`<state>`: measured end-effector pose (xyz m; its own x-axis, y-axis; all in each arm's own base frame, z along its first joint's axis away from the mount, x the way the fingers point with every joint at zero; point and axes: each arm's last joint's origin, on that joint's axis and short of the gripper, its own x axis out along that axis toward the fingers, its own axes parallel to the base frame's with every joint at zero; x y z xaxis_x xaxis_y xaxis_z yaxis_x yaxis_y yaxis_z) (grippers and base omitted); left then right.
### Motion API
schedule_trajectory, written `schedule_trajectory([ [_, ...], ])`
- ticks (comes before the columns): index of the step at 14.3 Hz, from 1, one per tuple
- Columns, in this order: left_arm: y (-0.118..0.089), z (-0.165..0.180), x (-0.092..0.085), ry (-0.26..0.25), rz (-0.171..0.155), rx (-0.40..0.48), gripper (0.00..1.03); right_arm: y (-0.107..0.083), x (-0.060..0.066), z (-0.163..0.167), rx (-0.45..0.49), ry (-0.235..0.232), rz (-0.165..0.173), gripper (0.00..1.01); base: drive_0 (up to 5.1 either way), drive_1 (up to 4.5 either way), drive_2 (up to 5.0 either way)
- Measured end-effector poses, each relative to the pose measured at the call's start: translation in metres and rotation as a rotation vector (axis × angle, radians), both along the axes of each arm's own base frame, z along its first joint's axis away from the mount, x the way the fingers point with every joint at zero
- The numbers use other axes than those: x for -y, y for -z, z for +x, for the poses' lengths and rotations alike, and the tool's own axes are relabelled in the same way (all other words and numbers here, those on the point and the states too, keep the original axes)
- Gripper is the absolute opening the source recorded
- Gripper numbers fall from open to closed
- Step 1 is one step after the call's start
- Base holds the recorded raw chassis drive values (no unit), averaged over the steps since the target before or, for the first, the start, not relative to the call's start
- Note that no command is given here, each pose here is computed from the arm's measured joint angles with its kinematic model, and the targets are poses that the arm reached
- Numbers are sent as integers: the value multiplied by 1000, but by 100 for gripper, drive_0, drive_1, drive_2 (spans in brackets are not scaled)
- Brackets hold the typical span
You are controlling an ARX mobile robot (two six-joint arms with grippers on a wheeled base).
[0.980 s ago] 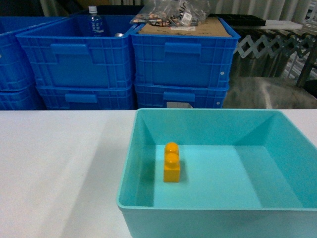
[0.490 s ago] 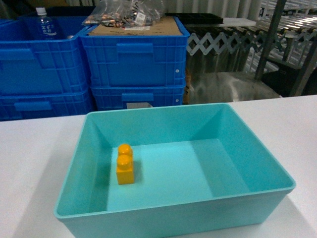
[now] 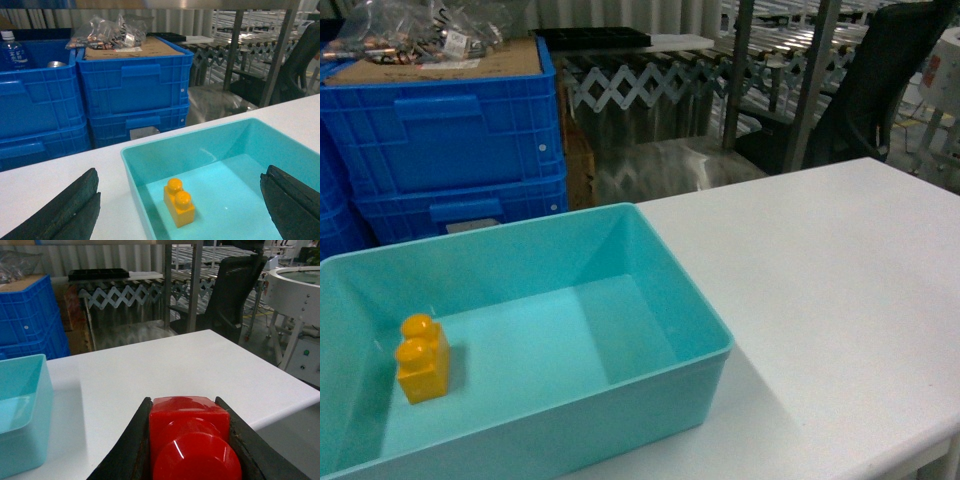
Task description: Pick red block from blue box to shelf
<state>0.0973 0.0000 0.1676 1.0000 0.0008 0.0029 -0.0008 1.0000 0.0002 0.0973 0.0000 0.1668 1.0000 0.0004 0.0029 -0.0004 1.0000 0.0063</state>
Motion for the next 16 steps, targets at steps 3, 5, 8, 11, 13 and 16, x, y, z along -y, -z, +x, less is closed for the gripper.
schedule_trajectory([
  [3, 0, 0, 0, 0, 0, 0, 98, 0, 0, 0, 0, 0, 0, 27, -163, -163, -163],
  [5, 0, 0, 0, 0, 0, 0, 98, 0, 0, 0, 0, 0, 0, 27, -163, -163, -163],
  [8, 0, 0, 0, 0, 0, 0, 98, 0, 0, 0, 0, 0, 0, 27, -162, -162, -162],
  [11, 0, 0, 0, 0, 0, 0, 98, 0, 0, 0, 0, 0, 0, 27, -162, -162, -162],
  [13, 0, 0, 0, 0, 0, 0, 98, 0, 0, 0, 0, 0, 0, 27, -162, -162, -162],
  [16, 0, 0, 0, 0, 0, 0, 98, 0, 0, 0, 0, 0, 0, 27, -164, -164, -164],
])
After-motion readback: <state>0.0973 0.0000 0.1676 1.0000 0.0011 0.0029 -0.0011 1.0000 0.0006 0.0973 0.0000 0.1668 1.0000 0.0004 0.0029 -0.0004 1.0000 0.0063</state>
